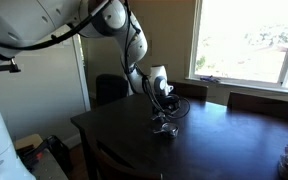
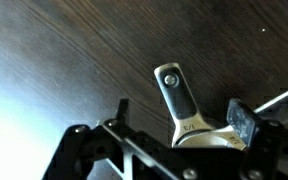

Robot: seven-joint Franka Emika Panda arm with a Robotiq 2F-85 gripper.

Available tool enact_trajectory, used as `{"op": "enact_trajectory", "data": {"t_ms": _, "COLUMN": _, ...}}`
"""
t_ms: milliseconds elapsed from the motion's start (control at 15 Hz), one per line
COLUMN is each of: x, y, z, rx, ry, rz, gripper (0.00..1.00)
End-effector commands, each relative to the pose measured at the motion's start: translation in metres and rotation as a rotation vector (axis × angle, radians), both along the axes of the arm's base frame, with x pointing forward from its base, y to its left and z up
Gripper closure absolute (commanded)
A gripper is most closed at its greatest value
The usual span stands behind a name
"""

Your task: Pile up the silver pots

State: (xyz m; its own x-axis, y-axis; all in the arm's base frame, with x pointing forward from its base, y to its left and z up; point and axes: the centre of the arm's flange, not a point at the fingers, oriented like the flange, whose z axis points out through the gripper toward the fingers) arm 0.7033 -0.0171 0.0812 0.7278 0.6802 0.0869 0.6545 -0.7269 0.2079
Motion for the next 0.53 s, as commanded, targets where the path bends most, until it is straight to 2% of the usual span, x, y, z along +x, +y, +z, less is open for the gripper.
{"op": "enact_trajectory", "data": {"t_ms": 0, "x": 0.014, "y": 0.002, "z": -0.008, "rx": -0.021, "ry": 0.022, "rz": 0.075, "gripper": 0.09}}
{"op": "enact_trajectory", "data": {"t_ms": 67, "x": 0.016, "y": 0.004, "z": -0.011, "rx": -0.018, "ry": 0.027, "rz": 0.091, "gripper": 0.26}}
{"op": "enact_trajectory", "data": {"t_ms": 467, "x": 0.022, "y": 0.010, "z": -0.018, "rx": -0.014, "ry": 0.062, "rz": 0.168, "gripper": 0.67}}
